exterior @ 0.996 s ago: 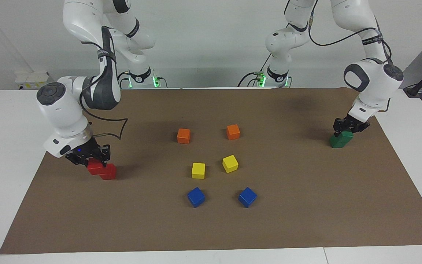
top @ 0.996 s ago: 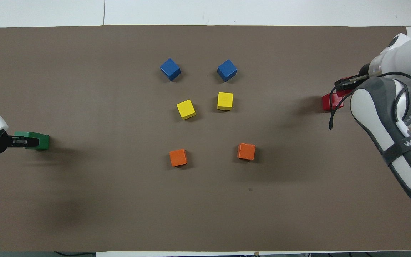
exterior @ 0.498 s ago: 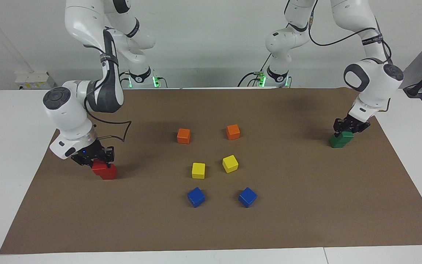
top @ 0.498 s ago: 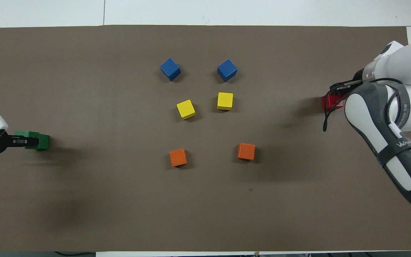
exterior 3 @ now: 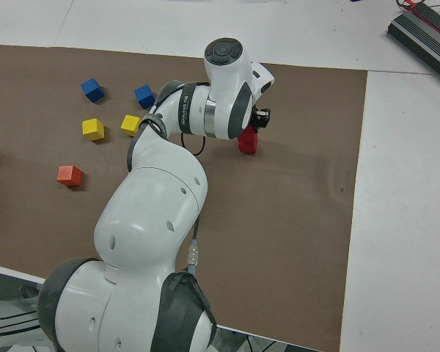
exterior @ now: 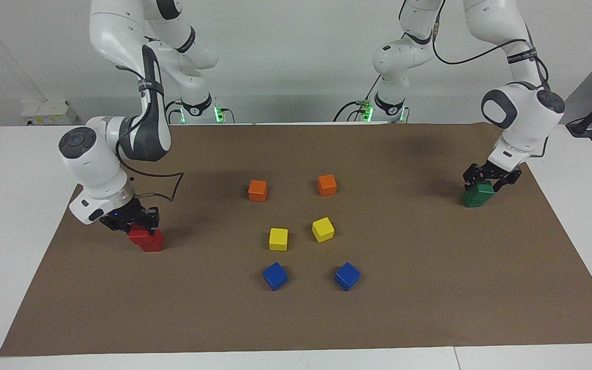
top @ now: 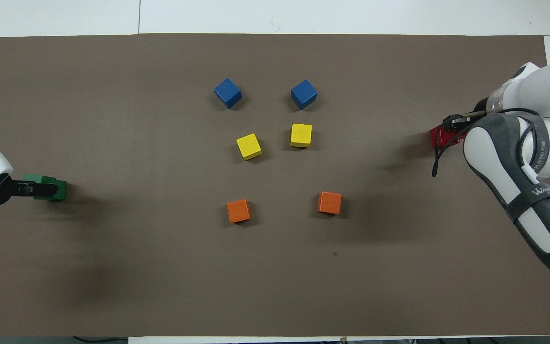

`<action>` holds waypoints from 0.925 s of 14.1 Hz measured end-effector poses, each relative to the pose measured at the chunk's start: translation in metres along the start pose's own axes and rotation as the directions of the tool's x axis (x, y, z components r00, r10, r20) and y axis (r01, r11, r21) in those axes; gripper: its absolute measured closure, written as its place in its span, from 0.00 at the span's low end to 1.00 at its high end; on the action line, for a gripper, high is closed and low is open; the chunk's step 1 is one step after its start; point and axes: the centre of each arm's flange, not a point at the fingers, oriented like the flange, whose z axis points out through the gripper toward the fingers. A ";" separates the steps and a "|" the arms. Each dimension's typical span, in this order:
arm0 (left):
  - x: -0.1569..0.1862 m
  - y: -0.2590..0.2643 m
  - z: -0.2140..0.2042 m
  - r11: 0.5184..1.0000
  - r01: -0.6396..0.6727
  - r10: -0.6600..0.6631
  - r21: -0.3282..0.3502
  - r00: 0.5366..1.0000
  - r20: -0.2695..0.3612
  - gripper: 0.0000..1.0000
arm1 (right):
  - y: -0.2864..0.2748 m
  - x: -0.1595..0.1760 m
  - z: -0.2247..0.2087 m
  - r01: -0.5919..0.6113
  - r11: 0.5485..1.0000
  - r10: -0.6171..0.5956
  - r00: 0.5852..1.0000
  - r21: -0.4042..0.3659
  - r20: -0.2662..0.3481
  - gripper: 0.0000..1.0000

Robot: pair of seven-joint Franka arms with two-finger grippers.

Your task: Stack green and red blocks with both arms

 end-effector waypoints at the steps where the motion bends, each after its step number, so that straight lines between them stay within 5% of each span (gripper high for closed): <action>1: 0.001 0.000 -0.002 1.000 -0.005 0.005 0.000 1.000 0.000 0.00 | 0.000 0.000 0.000 -0.006 1.000 0.006 1.000 0.002 0.000 0.45; 6: 0.031 -0.005 -0.073 0.999 -0.027 0.028 -0.027 0.999 0.034 0.00 | 0.000 -0.001 0.002 -0.051 0.999 0.051 0.999 0.006 -0.003 0.45; 10: 0.046 -0.001 -0.150 0.999 -0.043 0.043 -0.001 0.999 -0.023 0.00 | -0.001 -0.004 0.011 -0.064 0.998 0.064 0.998 0.006 -0.011 0.45; 13: 0.047 0.016 -0.180 0.998 0.067 -0.067 0.000 0.997 -0.034 0.00 | -0.001 -0.006 0.013 -0.064 0.998 0.064 0.998 0.007 -0.009 0.45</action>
